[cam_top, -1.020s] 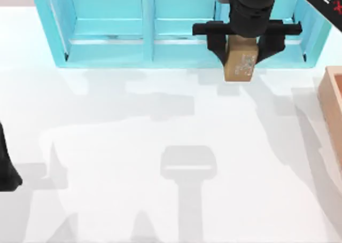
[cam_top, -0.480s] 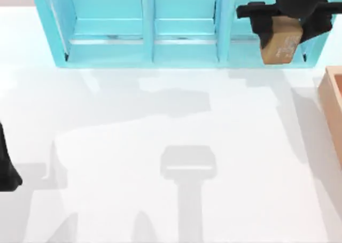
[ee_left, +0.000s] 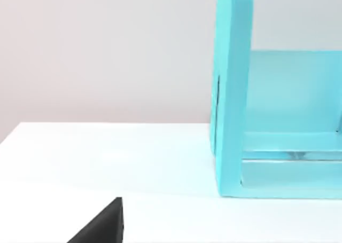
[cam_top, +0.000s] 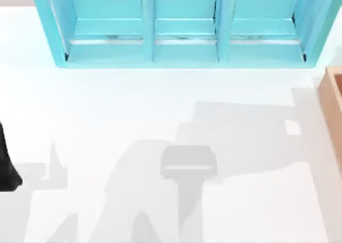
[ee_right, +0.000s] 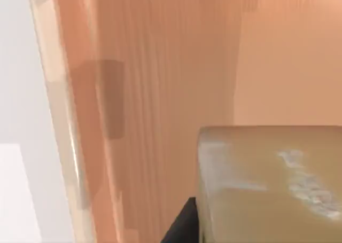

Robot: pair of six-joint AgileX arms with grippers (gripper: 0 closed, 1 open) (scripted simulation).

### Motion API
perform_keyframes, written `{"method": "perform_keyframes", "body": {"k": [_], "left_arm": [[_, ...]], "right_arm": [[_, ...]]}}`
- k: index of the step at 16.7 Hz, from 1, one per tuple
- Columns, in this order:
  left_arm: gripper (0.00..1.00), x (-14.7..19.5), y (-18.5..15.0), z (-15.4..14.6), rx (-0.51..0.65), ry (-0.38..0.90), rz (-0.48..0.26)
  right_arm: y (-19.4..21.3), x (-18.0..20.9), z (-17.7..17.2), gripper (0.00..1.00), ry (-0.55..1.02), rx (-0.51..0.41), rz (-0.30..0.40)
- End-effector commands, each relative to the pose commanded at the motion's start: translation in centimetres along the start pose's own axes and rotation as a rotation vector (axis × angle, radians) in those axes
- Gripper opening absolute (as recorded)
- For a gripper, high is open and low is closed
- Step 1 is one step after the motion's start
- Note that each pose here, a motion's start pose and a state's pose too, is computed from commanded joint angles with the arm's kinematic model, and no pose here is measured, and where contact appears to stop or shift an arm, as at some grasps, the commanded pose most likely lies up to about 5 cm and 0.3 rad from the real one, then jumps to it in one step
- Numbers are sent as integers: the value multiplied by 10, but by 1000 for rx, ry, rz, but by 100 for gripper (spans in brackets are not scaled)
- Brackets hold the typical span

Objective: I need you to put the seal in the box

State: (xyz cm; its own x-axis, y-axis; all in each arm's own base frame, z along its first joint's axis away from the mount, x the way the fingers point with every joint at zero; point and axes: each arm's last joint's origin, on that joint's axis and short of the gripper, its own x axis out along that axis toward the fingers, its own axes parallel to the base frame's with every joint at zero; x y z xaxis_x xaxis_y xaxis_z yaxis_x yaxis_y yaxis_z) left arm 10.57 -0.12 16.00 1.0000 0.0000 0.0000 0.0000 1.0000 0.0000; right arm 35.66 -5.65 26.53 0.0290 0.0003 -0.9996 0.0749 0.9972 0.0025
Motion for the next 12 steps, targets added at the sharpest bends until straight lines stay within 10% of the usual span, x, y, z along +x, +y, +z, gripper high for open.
{"method": "perform_keyframes", "body": {"k": [12], "left_arm": [[100, 0, 0, 0, 0, 0, 0]], "right_arm": [[-44, -5, -50, 0, -58, -68, 3]]}}
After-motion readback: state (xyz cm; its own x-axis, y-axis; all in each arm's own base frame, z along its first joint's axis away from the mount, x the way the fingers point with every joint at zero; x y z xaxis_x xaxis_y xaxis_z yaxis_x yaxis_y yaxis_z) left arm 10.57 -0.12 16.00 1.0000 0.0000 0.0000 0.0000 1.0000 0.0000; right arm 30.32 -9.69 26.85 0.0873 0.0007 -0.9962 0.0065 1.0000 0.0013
